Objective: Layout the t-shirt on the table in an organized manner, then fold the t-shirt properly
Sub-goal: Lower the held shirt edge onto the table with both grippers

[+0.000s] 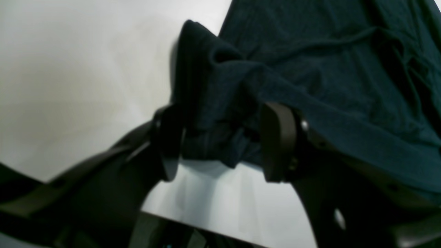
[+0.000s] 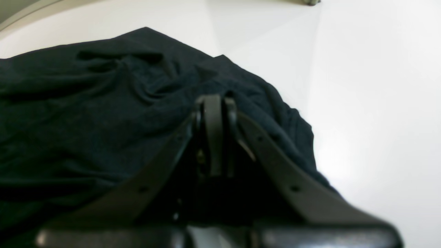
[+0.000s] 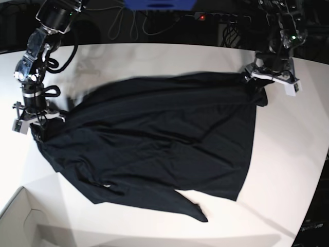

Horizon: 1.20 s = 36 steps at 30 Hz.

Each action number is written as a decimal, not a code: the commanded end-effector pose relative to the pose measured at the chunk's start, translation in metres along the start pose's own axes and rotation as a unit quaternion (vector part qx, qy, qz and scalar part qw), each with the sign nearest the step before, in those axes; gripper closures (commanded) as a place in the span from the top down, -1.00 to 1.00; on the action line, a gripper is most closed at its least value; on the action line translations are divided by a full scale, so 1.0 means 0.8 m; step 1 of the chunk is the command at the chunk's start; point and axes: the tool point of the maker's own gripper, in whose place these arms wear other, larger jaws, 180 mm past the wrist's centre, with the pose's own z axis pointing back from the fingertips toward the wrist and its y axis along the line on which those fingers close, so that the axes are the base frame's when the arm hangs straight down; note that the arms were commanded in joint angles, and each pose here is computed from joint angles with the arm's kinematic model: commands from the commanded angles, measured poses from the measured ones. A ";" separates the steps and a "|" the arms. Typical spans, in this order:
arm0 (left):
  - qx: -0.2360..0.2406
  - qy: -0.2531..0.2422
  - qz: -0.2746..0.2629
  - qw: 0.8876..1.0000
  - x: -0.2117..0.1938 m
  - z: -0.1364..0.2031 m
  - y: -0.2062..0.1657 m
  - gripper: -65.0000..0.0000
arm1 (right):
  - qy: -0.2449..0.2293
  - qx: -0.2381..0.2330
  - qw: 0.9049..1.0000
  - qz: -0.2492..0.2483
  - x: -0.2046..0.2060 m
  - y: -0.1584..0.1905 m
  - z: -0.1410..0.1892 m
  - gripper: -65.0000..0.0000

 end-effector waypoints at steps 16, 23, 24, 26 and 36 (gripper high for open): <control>-0.001 0.020 0.034 0.999 -0.022 -0.020 0.000 0.30 | -0.025 0.000 1.000 0.006 0.018 -0.004 0.001 -1.00; -0.006 0.022 0.045 0.999 -0.019 -0.036 -0.006 0.28 | -0.017 -0.001 1.000 0.006 0.009 -0.005 0.006 -1.00; -0.005 0.024 0.047 0.999 -0.020 -0.039 -0.006 0.20 | -0.015 -0.001 1.000 0.007 0.008 -0.006 0.007 -1.00; -0.003 0.029 0.049 0.998 -0.022 -0.044 -0.004 -0.12 | -0.015 -0.001 1.000 0.008 0.008 -0.006 0.007 -1.00; -0.003 0.020 0.048 0.999 -0.012 -0.045 -0.002 -1.00 | -0.031 0.002 0.999 0.021 0.028 -0.008 0.004 -1.00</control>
